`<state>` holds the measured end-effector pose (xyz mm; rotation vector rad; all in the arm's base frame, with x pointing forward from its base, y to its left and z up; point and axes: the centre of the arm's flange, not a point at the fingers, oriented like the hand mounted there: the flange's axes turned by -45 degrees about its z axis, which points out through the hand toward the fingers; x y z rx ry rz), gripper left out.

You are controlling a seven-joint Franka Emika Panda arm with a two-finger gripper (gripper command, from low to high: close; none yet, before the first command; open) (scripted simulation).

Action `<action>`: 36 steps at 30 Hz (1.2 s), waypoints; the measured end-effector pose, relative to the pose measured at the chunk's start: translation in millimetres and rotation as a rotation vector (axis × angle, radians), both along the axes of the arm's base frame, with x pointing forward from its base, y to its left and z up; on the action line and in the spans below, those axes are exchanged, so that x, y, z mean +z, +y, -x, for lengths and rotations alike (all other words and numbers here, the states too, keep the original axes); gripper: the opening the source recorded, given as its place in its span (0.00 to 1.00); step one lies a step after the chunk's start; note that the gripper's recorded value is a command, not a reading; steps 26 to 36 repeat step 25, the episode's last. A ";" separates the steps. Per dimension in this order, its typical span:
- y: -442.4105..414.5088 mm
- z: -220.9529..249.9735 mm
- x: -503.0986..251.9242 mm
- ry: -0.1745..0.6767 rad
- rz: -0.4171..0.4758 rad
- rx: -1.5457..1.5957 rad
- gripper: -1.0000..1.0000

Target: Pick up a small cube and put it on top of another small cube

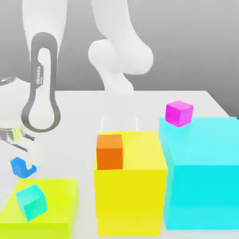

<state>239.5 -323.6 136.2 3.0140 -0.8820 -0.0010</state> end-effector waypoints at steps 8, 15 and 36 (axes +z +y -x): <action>2.4 -16.8 66.0 -0.004 -0.003 0.010 0.00; 67.8 -167.8 140.0 -0.007 -0.012 0.127 0.00; 115.7 -229.8 135.0 -0.003 -0.005 0.145 1.00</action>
